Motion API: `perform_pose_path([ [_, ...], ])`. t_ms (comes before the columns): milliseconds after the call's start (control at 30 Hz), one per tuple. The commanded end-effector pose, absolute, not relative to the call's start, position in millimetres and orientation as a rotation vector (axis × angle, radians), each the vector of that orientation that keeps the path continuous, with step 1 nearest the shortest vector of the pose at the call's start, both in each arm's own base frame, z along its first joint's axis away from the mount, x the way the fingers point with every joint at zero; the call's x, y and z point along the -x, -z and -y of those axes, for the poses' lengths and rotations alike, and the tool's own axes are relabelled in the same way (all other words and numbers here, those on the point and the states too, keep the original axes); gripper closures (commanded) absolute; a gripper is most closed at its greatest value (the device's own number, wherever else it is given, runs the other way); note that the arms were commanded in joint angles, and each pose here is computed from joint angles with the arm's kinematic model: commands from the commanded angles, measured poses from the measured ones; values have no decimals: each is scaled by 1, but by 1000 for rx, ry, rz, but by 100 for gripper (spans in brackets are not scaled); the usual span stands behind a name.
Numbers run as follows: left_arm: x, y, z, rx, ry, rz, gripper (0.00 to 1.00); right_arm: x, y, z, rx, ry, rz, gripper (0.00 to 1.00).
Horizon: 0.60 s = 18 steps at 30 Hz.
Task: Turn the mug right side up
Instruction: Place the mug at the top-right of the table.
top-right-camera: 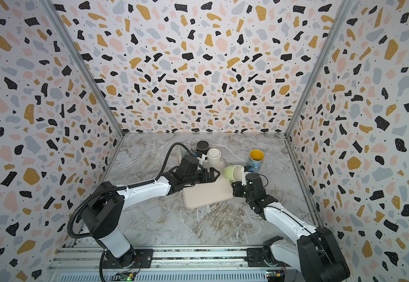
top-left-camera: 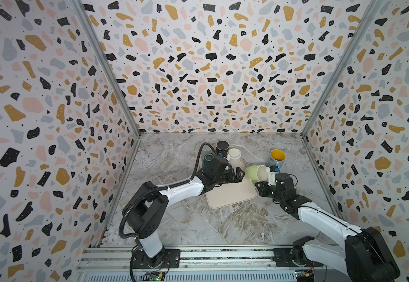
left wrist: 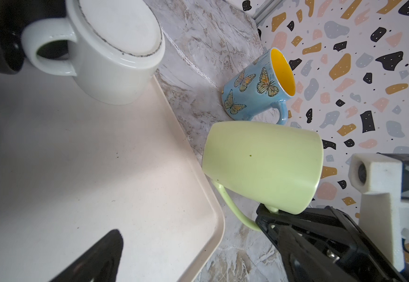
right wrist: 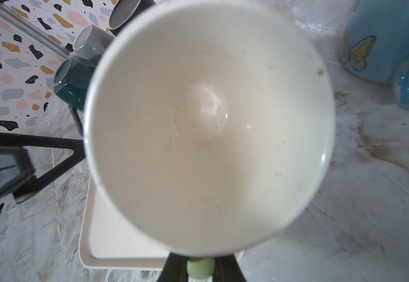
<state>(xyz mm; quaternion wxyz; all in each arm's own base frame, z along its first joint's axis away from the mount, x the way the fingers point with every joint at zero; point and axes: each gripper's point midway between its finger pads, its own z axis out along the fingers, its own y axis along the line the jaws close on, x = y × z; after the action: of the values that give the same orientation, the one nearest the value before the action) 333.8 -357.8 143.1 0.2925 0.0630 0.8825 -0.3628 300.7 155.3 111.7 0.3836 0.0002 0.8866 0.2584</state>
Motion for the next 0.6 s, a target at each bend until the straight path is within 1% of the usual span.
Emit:
perform_pose_path([
  [0,-337,-158,347,-196,916,-2290,0,-320,-156,-160,34,-650,-2134,100],
  [233,-346,-159,319,-194,694,-2270,0,-324,-154,-156,43,-591,-2192,100],
  [567,-347,-165,270,-138,458,-2176,0,-339,-154,-145,91,-468,-2312,100],
])
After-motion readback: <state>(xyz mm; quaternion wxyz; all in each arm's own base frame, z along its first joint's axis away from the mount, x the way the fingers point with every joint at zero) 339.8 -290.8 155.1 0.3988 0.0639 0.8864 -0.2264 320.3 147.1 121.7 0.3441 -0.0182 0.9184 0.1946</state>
